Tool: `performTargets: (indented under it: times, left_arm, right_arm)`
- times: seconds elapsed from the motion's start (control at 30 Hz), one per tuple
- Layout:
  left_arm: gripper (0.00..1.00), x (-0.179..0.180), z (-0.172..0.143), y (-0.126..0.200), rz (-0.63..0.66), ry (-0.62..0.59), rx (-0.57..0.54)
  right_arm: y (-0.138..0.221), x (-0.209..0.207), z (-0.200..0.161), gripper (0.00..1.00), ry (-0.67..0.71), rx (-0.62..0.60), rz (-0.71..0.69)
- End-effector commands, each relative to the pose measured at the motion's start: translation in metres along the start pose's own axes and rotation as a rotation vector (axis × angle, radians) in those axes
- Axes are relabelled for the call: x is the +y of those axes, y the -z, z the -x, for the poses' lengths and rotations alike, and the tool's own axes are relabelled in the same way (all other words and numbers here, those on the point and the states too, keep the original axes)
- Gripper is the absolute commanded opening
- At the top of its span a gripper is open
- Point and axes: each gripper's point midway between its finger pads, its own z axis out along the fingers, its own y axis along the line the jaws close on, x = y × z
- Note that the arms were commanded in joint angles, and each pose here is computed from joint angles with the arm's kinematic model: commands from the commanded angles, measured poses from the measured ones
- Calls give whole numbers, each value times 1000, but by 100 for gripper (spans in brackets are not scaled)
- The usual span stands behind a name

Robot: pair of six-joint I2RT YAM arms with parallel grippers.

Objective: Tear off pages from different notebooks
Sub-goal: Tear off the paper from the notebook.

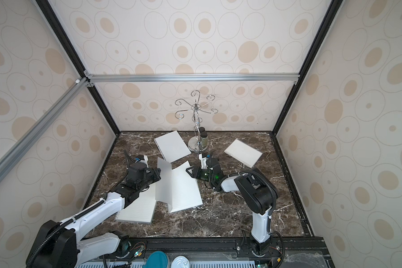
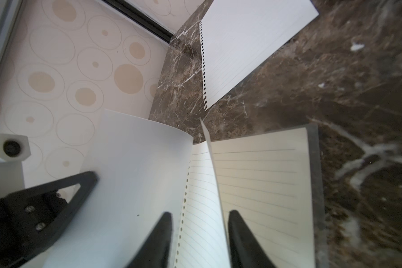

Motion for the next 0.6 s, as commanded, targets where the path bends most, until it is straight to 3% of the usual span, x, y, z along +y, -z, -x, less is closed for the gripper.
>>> performTargets:
  times: [0.0, 0.1, 0.3, 0.57]
  left_arm:
    - [0, 14, 11, 16, 87, 38, -22]
    - [0, 21, 5, 18, 81, 67, -21]
    - [0, 36, -18, 12, 80, 76, 14]
    - [0, 54, -6, 20, 198, 35, -43]
  right_arm:
    - [1, -6, 3, 18, 20, -5, -43]
    - [1, -4, 4, 1, 27, -7, -38]
    - [19, -16, 11, 0, 48, -34, -97]
    - [46, -45, 19, 0, 10, -89, -155]
